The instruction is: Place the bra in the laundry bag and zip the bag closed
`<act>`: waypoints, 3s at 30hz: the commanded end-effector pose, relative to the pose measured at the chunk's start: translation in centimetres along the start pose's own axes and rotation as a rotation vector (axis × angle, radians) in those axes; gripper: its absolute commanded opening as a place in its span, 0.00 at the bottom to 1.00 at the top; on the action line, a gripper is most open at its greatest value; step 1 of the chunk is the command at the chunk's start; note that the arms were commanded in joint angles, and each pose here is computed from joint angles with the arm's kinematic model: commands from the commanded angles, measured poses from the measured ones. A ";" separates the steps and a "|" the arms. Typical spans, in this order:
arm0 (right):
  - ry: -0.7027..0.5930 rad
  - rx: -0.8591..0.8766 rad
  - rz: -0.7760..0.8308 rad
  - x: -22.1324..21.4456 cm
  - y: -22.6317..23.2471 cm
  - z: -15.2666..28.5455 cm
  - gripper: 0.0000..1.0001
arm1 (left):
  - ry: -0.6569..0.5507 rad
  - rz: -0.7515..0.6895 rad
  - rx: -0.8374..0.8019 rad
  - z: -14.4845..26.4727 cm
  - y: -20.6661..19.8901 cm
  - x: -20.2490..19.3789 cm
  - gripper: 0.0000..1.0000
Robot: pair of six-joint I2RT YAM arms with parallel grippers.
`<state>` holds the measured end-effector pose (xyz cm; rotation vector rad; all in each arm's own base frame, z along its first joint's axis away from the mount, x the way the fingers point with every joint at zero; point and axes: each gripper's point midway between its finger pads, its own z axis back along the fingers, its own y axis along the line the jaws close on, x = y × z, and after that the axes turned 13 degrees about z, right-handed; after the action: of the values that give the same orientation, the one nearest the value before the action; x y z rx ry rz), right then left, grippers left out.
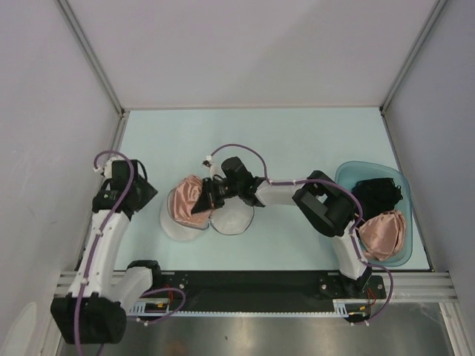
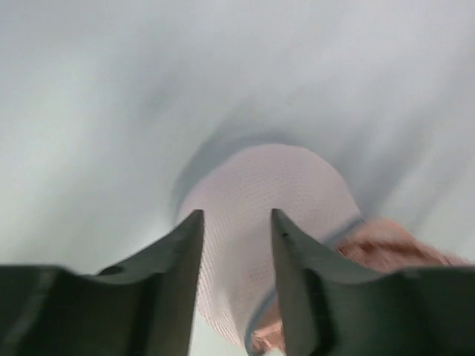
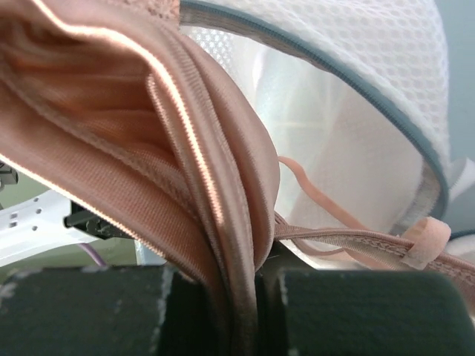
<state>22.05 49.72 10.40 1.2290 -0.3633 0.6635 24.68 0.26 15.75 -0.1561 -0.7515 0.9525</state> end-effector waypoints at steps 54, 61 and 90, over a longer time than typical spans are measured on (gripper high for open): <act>-0.028 -0.111 -0.019 -7.0 -0.9 5.7 0.00 | 0.421 -0.234 -0.383 -2.1 -4.3 -12.4 0.39; -0.026 -0.081 -0.029 -7.2 -0.5 5.6 0.00 | 0.501 -0.272 -0.435 -1.8 -3.9 -14.2 0.47; -0.005 -0.087 -0.048 -8.3 -0.9 6.2 0.00 | 0.489 -0.211 -0.458 -0.7 -3.8 -14.4 0.50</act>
<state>16.90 41.23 4.93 1.1074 -0.3217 0.5671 22.49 -12.17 7.99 -0.5952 -0.4677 0.5267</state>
